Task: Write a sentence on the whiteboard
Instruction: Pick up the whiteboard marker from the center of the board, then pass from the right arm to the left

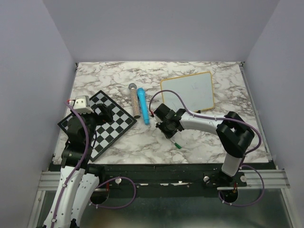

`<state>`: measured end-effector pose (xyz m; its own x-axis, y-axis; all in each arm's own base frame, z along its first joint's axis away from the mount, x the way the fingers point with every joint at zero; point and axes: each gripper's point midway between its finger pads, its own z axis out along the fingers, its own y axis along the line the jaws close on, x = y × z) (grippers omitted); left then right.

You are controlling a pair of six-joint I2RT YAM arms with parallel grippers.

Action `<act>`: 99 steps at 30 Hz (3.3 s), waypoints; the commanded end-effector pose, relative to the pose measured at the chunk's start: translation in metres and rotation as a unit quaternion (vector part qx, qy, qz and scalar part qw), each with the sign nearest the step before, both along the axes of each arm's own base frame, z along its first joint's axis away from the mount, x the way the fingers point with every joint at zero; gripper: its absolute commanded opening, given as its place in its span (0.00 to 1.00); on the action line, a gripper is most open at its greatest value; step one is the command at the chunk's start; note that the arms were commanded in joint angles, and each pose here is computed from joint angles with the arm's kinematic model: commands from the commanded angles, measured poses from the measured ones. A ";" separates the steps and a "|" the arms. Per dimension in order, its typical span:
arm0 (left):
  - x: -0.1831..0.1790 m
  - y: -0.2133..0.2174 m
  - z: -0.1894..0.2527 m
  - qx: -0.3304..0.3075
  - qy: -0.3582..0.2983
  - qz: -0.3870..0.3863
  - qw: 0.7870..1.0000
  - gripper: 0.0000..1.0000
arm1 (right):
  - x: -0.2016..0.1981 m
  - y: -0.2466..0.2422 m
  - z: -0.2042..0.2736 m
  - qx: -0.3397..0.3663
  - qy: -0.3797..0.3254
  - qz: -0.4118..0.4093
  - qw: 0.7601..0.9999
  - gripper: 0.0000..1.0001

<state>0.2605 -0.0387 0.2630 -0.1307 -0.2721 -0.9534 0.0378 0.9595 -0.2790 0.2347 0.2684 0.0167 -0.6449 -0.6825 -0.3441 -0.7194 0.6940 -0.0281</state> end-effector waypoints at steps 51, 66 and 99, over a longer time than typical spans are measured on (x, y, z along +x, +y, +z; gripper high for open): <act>-0.052 -0.201 -0.076 -0.223 0.105 -0.344 0.906 0.83 | 0.006 -0.018 0.074 0.213 0.025 0.087 0.973 0.01; -0.064 -0.316 -0.130 -0.245 0.192 -0.383 0.870 0.77 | 0.010 -0.017 0.109 0.332 0.058 0.039 0.941 0.01; -0.075 -0.368 -0.133 -0.264 0.202 -0.457 0.825 0.00 | 0.013 -0.025 0.126 0.406 0.097 0.003 0.909 0.01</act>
